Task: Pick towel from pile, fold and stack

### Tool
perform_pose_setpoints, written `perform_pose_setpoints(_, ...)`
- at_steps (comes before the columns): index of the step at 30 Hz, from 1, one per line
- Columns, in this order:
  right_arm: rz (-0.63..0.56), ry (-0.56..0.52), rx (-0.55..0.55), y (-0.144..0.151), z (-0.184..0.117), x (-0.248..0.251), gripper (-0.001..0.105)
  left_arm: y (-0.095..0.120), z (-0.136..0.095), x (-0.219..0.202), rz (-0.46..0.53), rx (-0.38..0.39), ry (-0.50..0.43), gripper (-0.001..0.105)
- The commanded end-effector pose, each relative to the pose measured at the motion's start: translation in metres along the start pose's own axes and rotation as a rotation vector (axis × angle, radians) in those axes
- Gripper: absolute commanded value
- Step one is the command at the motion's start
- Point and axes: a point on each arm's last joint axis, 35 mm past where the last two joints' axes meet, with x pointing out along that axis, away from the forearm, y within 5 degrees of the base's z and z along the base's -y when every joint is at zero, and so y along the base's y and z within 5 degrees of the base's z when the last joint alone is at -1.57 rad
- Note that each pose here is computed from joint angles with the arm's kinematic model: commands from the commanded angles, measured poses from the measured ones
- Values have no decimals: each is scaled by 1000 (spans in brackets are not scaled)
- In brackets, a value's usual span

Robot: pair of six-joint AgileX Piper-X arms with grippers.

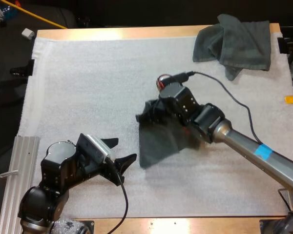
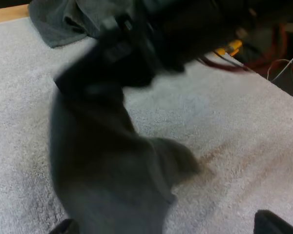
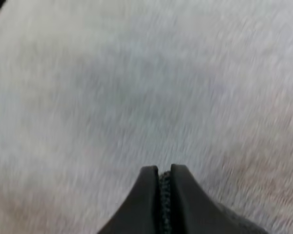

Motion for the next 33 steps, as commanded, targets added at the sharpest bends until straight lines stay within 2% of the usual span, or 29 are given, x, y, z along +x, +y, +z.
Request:
perform_pose_setpoints(1,-64,-74,28,-14,18,-2,8,-2,2,0,-9,3,-6,68)
perform_pose_setpoints(3,-92,-69,43,-19,19,-1,23,-2,3,-1,-10,6,-10,68)
perform_pose_setpoints(7,-143,-66,56,-29,25,-11,71,-2,3,0,-11,6,-11,68)
perform_pose_setpoints(9,-167,-31,48,-32,22,-17,81,-2,3,-1,-12,8,-12,68)
perform_pose_setpoints(10,-184,-9,41,-33,20,-21,81,-2,3,-1,-13,8,-11,68)
perform_pose_setpoints(11,-166,-18,38,-31,20,-18,64,-2,2,0,-10,4,-4,68)
perform_pose_setpoints(12,-155,-27,39,-31,20,-15,57,-1,1,0,-8,3,-2,68)
perform_pose_setpoints(14,-156,9,27,-31,18,-22,62,-2,1,-1,-10,7,-3,68)
perform_pose_setpoints(22,-164,271,-20,-30,-9,-36,55,-1,-1,-1,0,-4,15,68)
perform_pose_setpoints(28,-159,398,-34,-30,-27,-38,54,2,-12,-3,90,-56,106,68)
perform_pose_setpoints(33,-144,447,-27,-31,-52,-30,54,4,-19,-4,128,-97,177,68)
